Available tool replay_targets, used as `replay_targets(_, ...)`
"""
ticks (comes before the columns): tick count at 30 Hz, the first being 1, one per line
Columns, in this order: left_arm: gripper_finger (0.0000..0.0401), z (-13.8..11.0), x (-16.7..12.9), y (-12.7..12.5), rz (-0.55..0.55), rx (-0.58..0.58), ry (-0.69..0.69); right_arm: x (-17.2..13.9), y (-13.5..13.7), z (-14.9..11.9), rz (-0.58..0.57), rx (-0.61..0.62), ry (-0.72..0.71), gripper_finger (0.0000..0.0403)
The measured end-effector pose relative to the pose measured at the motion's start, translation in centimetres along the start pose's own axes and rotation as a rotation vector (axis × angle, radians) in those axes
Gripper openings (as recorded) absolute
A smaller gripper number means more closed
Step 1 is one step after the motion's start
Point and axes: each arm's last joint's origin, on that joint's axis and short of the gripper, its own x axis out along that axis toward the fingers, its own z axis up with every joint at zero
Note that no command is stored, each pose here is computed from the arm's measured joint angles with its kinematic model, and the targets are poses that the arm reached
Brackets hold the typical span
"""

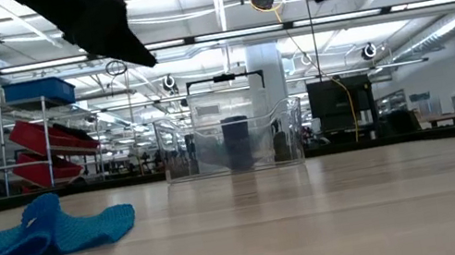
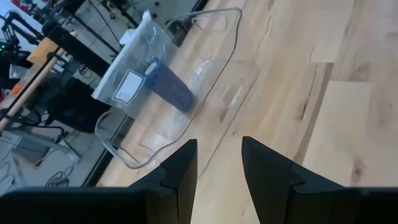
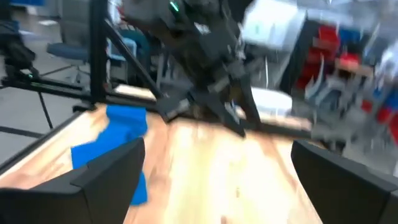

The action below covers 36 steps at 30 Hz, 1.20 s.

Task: Roll bandage
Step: Roll the blue bandage

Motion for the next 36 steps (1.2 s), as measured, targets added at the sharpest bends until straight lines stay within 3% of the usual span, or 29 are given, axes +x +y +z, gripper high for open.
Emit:
replay_targets(7, 0.0149, -0.4, 1.8, -0.4, 0.033, 0.049, 0.048, 0.1, -1.1, -2.2, -0.073, 0.217, 0.203, 0.0385)
replay_targets(13, 0.0124, -0.8, 2.0, -0.5, -0.019, 0.206, 0.096, 0.0, -0.9, -2.3, -0.056, 0.250, 0.223, 0.0375)
replay_targets(20, 0.0111, -1.0, 1.9, -1.0, -0.156, 0.058, 0.146, 0.1, -0.4, -2.6, -0.043, 0.395, 0.236, 0.0352)
replay_targets(24, 0.0111, -1.3, 0.9, -2.0, -0.320, 0.046, 0.200, 0.0, 1.0, -4.4, -0.041, 0.492, 0.371, 0.0326)
replay_targets(28, 0.0111, -1.8, -0.6, -3.0, -0.366, 0.014, 0.207, -0.4, 2.7, -5.8, -0.077, 0.491, 0.471, 0.0303)
replay_targets(36, 0.0111, -3.5, -5.3, -5.0, -0.454, 0.030, 0.207, 1.4, 5.5, -5.9, 0.077, 0.541, 0.360, 0.0297)
